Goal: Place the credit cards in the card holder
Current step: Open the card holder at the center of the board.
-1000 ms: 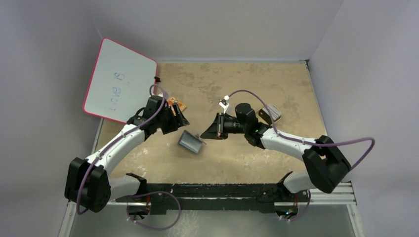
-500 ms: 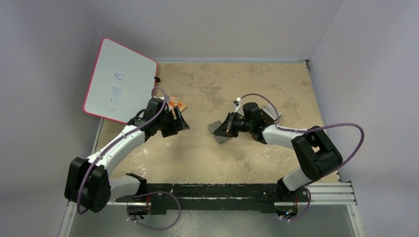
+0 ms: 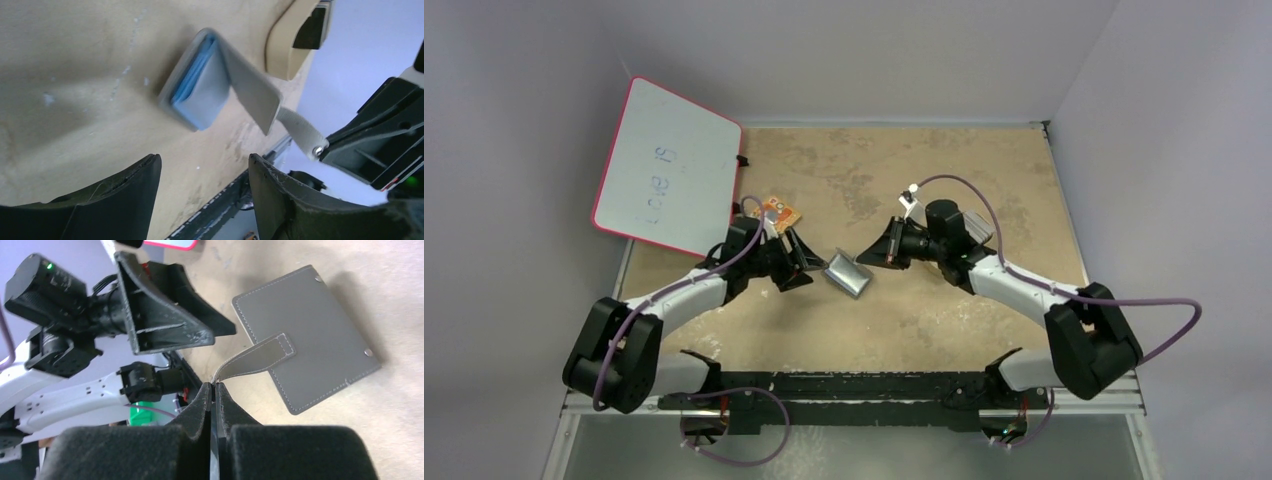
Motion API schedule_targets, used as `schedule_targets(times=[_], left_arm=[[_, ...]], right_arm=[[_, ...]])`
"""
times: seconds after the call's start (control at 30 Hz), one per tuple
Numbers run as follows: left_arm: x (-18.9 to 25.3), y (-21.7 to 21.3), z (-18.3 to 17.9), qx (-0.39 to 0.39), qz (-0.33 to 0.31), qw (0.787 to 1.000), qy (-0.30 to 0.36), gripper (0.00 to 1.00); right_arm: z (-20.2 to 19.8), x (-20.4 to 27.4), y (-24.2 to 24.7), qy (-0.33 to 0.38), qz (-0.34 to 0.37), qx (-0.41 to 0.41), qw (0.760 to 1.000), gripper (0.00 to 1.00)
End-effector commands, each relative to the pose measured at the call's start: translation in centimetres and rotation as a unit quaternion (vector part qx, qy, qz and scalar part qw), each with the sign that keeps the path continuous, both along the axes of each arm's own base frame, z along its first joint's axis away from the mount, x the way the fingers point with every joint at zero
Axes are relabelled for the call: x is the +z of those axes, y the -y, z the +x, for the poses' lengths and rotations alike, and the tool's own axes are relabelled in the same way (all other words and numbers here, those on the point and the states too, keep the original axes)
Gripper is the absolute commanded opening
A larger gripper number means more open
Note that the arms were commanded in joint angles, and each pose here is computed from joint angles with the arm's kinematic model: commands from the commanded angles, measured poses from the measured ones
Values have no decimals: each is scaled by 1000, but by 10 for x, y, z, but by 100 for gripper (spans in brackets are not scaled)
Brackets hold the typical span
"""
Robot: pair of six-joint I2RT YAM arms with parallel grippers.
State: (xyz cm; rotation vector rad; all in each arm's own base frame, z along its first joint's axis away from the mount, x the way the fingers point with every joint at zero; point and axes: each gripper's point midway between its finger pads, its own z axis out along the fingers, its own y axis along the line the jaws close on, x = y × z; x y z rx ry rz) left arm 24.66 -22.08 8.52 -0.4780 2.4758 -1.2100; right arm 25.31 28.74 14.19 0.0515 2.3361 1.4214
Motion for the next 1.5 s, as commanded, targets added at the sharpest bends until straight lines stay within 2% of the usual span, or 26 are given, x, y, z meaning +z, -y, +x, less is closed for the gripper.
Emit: schedule_targets(times=[0.0, 0.1, 0.17, 0.27, 0.4, 0.47, 0.73, 0.97, 1.27, 1.47], left_arm=[[54, 20, 16, -12, -97, 993, 66, 64], [60, 22, 14, -18, -102, 993, 64, 63], [55, 19, 13, -20, -80, 995, 53, 60], [41, 7, 12, -25, -12, 999, 46, 55], [22, -21, 9, -14, 96, 995, 28, 55], [22, -27, 9, -7, 117, 993, 29, 54], [12, -36, 6, -1, 142, 990, 19, 54], [-2, -34, 4, -6, 139, 990, 6, 54], [-10, -13, 3, -15, 67, 998, -5, 53], [-21, -10, 3, -22, 63, 998, -12, 53]], right_arm=[[-24, 44, -20, 23, 58, 38, 997, 0], [-51, 60, -40, 10, 97, 68, 993, 0], [-67, 71, -52, 4, 119, 83, 989, 0], [-70, 75, -57, -3, 135, 81, 987, 0], [-65, 57, -58, -13, 112, 72, 991, 0], [-67, 40, -58, -28, 92, 80, 992, 0], [-54, -8, -49, -30, 8, 70, 997, 0], [-35, -45, -5, -34, -63, 14, 997, 0], [-35, -75, 28, -43, -139, -14, 989, 0], [-43, -90, 46, -56, -177, -31, 982, 0]])
